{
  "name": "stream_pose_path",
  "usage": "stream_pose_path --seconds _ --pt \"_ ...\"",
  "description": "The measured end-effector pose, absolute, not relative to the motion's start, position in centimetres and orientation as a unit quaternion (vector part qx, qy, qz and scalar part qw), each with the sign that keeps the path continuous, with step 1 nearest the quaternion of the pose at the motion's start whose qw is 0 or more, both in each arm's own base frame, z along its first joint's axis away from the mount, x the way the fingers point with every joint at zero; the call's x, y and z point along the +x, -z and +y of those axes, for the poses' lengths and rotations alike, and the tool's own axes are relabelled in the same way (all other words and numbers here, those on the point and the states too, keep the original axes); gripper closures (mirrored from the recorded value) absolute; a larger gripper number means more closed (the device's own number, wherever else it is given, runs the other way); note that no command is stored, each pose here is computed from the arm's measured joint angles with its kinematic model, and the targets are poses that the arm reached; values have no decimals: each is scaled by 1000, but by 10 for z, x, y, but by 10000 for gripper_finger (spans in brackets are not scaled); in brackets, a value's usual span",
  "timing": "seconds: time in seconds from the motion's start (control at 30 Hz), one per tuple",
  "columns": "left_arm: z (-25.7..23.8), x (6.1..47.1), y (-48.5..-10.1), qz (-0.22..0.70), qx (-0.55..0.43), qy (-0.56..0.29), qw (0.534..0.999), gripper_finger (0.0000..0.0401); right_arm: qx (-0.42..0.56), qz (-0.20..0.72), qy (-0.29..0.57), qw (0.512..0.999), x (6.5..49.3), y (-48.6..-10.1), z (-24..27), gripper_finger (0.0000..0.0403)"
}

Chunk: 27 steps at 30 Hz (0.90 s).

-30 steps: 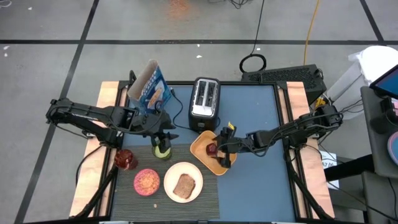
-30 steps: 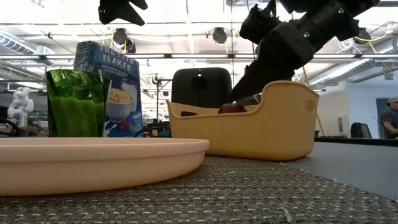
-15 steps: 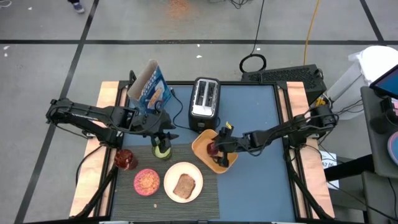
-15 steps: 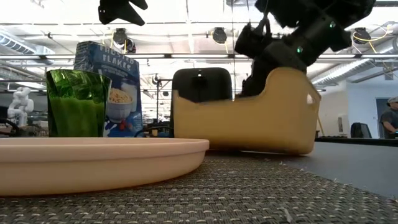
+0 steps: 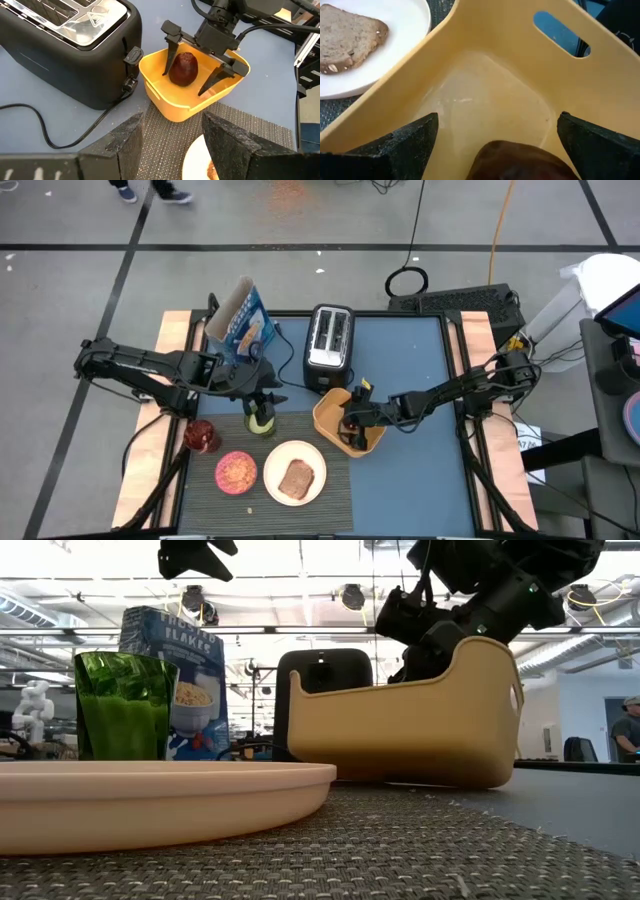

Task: Arrange a breakfast setting
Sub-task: Put the apple on the gray table mat to the top of the light orange plate

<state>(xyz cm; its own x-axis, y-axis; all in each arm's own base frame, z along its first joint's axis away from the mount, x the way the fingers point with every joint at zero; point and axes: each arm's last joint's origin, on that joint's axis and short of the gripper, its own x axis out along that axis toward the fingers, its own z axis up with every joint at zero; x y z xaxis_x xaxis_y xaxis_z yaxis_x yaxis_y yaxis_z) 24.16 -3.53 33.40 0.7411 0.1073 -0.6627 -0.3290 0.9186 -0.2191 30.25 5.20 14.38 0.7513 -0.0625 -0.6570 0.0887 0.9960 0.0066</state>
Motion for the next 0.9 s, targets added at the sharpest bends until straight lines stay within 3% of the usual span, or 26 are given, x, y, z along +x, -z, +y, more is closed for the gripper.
stream_pose_path --seconds 0.6,0.7,0.9 --pt "-35 242 -334 339 -170 -121 917 196 10 381 44 924 298 -139 51 12" --pt "-35 242 -334 339 -170 -121 917 196 3 382 42 923 298 -139 51 32" --pt "-35 242 -334 339 -170 -121 917 196 2 380 41 924 298 -139 51 110"
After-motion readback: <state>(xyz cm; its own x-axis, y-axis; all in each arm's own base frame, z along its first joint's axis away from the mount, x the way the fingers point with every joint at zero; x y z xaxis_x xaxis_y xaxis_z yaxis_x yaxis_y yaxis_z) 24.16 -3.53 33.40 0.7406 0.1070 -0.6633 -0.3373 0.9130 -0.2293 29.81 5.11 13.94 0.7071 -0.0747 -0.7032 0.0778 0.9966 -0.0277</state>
